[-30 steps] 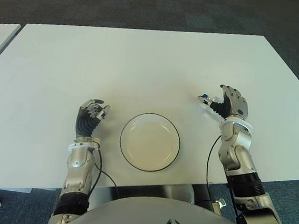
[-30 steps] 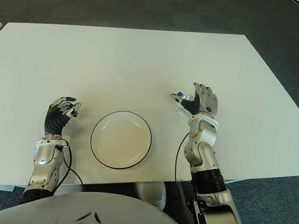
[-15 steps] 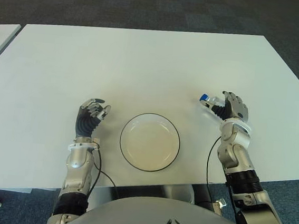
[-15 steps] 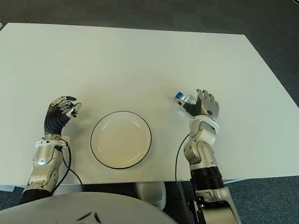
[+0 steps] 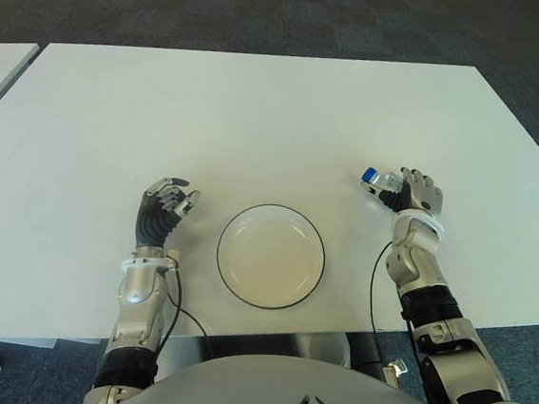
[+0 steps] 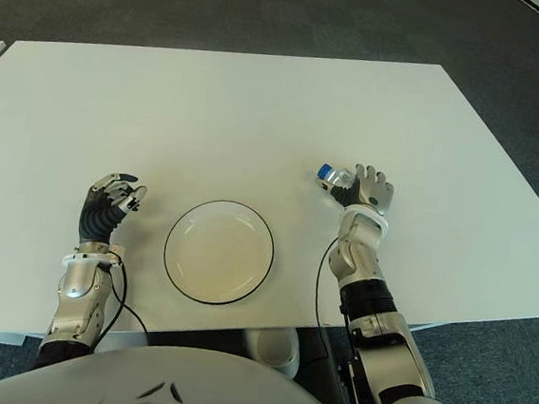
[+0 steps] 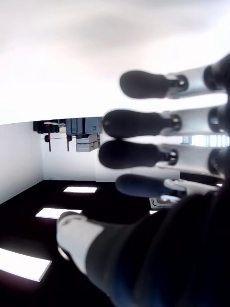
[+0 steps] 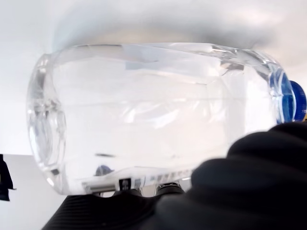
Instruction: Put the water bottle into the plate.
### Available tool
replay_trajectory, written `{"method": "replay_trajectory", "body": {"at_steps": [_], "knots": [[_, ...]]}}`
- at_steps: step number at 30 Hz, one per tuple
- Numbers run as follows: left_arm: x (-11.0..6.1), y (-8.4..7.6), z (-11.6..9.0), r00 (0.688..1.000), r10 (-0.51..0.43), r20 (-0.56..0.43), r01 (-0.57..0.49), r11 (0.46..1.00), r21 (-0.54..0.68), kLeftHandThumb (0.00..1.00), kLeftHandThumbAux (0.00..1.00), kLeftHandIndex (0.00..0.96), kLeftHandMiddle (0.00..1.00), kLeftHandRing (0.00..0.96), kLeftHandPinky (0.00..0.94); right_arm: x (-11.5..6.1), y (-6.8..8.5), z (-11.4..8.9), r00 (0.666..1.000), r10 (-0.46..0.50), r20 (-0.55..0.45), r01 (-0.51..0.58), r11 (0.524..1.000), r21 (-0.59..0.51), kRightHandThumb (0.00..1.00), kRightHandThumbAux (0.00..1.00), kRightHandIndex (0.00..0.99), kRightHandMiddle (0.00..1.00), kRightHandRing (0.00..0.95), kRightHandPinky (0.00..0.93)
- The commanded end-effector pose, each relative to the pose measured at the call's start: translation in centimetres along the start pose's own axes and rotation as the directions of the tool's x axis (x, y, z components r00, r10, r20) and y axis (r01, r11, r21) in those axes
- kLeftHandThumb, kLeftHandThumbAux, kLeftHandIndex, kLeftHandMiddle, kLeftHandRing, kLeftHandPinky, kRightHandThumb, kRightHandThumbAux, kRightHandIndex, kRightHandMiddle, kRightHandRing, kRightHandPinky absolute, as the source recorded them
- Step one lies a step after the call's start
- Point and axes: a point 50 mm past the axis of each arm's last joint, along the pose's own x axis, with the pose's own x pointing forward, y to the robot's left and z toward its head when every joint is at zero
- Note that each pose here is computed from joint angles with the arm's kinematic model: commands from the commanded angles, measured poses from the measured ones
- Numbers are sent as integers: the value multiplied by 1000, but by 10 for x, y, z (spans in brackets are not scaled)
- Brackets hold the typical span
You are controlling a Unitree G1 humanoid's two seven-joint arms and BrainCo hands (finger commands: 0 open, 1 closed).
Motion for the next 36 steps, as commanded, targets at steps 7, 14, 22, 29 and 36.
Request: {"method": "replay_trajectory", "body": {"at_steps": [7,14,22,29,36], "knots": [[-4,0,-3,998,45,-48,-47,998,-31,708,713,436,667,653,629,-4,69,1,932,352,-90,-361,924,-126,635,164,0,0,0,0],[-5,0,-2,997,61,-49,-63,997,-44,708,711,437,658,637,618,-2,77,-4,914,382,-135,-397,910,-118,605,199,0,0,0,15],[-5,1,-1,997,64,-47,-66,997,-42,709,710,437,655,631,615,-4,83,-4,920,367,-140,-381,921,-86,661,325,0,0,33,169],[-5,1,-1,997,67,-47,-70,996,-47,709,709,437,648,624,608,-9,92,-4,922,359,-141,-368,929,-38,728,410,144,154,204,328],[-5,1,-1,996,69,-52,-71,996,-54,709,709,437,644,619,602,-10,93,-5,937,332,-112,-337,941,-29,739,561,393,377,383,451]]}}
